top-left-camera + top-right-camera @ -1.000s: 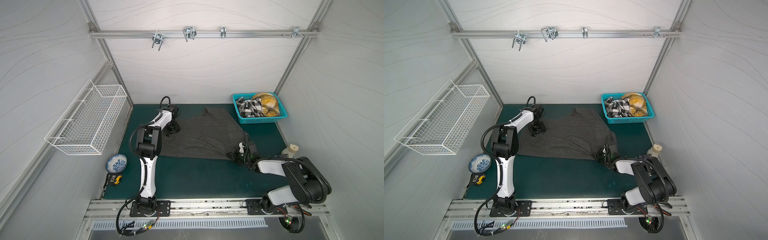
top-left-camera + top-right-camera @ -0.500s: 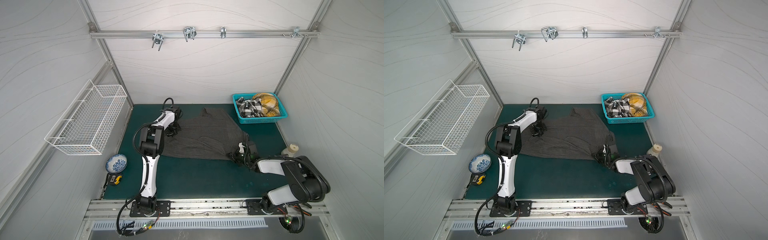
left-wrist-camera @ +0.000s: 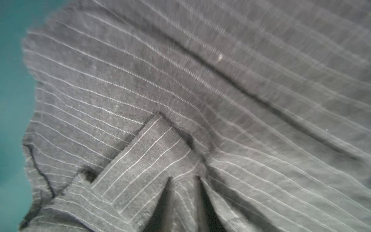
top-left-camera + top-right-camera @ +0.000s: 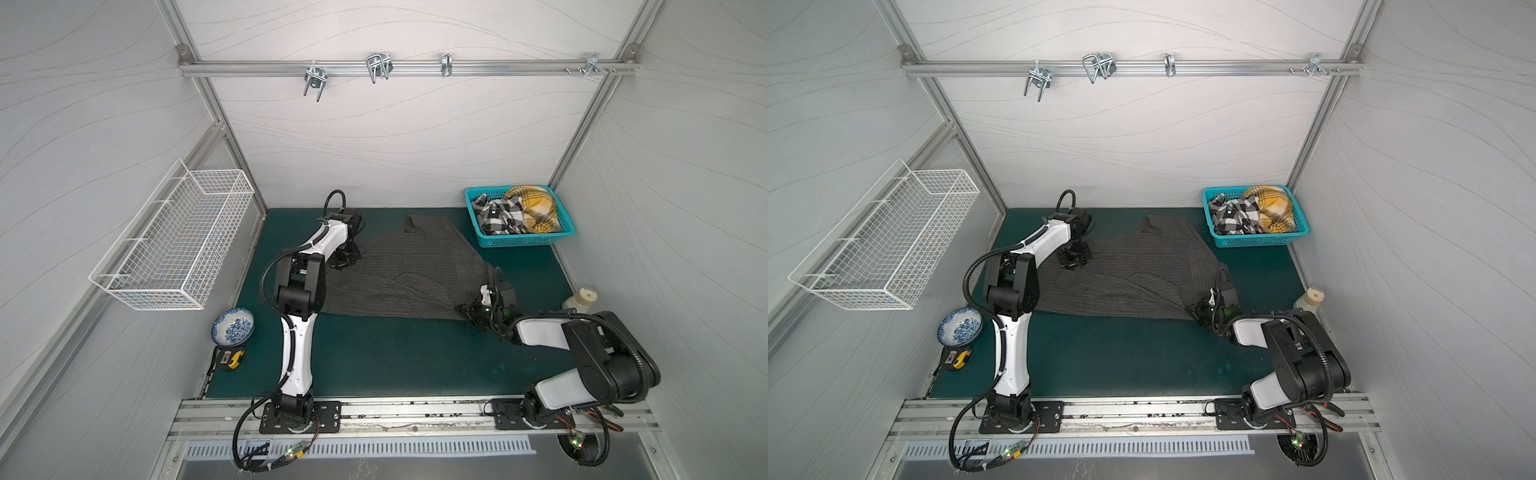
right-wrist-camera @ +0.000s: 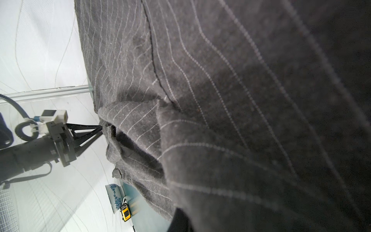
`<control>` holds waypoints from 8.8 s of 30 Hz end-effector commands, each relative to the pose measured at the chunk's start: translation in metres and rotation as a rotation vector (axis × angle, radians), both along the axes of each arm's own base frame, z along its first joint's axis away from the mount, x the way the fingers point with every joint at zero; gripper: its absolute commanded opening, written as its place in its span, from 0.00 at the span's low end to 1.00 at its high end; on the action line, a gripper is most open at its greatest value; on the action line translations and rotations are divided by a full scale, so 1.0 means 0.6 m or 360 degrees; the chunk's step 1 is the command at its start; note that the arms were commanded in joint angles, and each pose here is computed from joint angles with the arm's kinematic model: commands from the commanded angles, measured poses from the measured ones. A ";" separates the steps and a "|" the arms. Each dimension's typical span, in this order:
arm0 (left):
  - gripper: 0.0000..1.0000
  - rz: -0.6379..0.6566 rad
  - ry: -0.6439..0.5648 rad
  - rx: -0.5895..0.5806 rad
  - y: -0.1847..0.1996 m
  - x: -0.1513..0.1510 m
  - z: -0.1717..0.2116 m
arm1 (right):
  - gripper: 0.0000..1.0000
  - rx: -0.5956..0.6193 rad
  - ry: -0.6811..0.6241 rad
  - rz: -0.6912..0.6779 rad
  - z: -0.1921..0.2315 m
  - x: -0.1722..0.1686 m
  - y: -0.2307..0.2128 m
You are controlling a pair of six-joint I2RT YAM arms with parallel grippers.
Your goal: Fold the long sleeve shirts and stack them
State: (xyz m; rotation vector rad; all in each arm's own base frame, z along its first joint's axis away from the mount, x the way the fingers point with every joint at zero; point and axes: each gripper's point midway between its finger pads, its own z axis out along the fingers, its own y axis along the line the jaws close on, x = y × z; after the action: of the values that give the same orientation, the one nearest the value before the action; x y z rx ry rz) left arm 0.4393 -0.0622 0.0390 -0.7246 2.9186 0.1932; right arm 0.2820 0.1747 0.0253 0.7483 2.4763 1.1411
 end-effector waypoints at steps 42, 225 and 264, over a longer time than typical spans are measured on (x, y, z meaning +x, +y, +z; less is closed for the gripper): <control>0.00 -0.0076 -0.0008 -0.0068 -0.043 0.000 -0.010 | 0.00 0.0027 0.0032 -0.0012 -0.012 -0.003 -0.001; 0.39 0.0466 -0.0354 -0.0086 0.133 -0.136 0.035 | 0.44 -0.0450 0.0114 0.0395 0.105 -0.049 -0.038; 0.82 0.0088 -0.0513 -0.0053 0.157 0.032 0.163 | 0.66 -0.0639 0.0070 0.0544 0.241 0.081 -0.012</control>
State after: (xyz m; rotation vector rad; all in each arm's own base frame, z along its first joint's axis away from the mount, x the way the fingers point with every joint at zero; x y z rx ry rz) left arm 0.4401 0.0208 0.1576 -0.8548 2.5099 -0.0283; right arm 0.3233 0.1701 0.1827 0.2315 2.7642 0.7692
